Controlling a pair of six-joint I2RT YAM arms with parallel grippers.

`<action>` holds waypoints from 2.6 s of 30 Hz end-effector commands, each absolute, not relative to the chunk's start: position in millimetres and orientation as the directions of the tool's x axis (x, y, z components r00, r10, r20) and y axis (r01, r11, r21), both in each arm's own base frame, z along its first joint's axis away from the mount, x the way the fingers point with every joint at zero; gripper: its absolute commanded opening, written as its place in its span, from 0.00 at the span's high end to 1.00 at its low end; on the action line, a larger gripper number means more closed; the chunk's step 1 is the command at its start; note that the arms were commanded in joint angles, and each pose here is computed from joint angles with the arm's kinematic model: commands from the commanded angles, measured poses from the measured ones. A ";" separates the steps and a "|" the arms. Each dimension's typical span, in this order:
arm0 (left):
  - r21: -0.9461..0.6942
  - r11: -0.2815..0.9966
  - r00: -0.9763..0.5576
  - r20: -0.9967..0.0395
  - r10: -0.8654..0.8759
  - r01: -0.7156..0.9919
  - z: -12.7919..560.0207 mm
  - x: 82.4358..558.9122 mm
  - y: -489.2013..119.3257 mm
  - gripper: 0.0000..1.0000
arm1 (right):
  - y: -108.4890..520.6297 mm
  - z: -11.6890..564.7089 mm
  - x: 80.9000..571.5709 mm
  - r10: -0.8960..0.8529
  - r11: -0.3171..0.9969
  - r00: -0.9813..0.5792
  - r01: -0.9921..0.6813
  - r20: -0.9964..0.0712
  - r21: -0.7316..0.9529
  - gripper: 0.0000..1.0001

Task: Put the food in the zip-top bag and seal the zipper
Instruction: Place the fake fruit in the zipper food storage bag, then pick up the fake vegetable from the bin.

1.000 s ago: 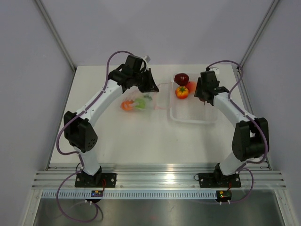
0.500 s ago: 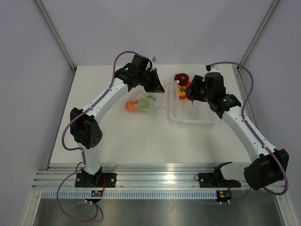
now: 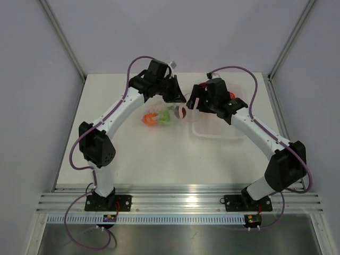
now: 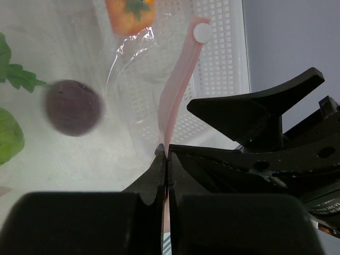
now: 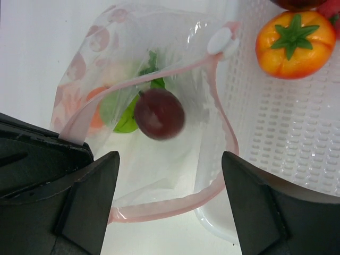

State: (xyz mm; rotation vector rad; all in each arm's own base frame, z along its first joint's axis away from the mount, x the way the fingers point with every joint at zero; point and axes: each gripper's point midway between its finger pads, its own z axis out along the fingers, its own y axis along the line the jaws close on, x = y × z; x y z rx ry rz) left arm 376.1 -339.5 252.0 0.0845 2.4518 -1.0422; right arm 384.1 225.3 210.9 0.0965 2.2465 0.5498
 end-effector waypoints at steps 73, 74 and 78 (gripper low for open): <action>-0.641 0.724 -0.847 -0.510 -0.150 0.257 263.7 385.0 -304.2 1.00 | 129.0 124.1 455.4 0.420 0.900 -0.601 0.184 -0.680 0.394 0.31; -0.643 0.721 -0.846 -0.511 -0.152 0.259 265.5 385.6 -304.8 1.00 | 127.7 127.9 450.4 0.421 0.900 -0.597 0.181 -0.682 0.397 0.32; -0.643 0.721 -0.849 -0.507 -0.147 0.258 262.6 386.0 -306.9 1.00 | 121.5 159.2 424.3 0.425 0.896 -0.568 0.153 -0.705 0.417 0.32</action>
